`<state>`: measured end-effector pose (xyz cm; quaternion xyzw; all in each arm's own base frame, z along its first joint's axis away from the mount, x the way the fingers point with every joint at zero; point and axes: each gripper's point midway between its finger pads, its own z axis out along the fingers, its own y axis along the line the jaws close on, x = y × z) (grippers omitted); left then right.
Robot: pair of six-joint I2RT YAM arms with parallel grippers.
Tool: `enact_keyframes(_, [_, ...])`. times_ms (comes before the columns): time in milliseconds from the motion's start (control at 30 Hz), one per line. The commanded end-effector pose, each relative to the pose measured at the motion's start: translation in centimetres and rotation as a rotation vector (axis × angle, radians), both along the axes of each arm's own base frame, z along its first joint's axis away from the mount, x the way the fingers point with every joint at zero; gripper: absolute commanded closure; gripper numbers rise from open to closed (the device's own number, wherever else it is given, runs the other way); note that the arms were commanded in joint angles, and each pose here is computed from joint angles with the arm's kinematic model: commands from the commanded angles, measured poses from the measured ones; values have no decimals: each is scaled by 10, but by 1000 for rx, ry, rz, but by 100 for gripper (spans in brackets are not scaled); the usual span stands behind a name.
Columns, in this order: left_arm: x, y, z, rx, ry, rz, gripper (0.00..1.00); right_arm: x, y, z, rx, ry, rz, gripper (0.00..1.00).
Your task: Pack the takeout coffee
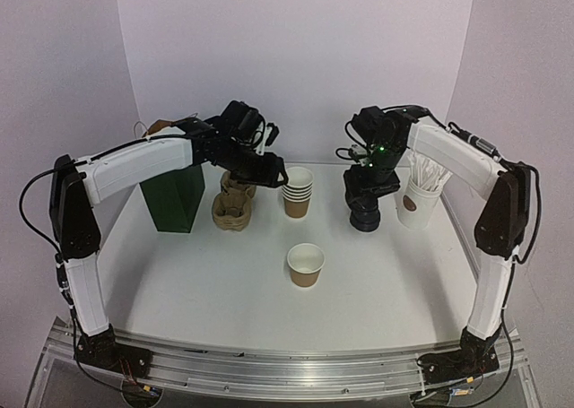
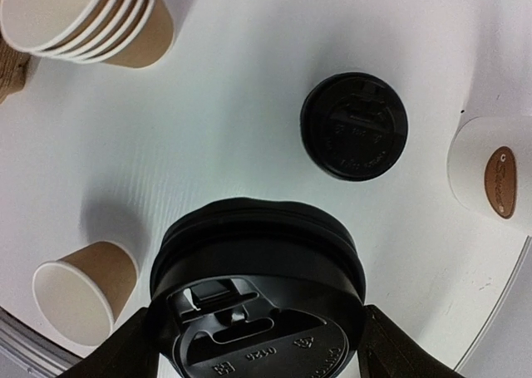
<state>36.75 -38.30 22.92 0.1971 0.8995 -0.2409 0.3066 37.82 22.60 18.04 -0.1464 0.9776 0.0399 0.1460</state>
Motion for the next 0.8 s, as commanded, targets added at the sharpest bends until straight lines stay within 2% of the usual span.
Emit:
enact_keyframes(0, [5,22,44,-76,-86,105,38,-37,23,18,39,36,30,23])
enact_keyframes(200, [5,36,58,-134,-134,182,38,-60,66,3,27,68,109,23])
enact_keyframes(433, [2,41,57,-131,-128,191,38,-82,104,-20,14,108,188,23])
enact_keyframes(767, [1,43,58,-125,-135,193,38,-88,127,-47,-5,151,240,22])
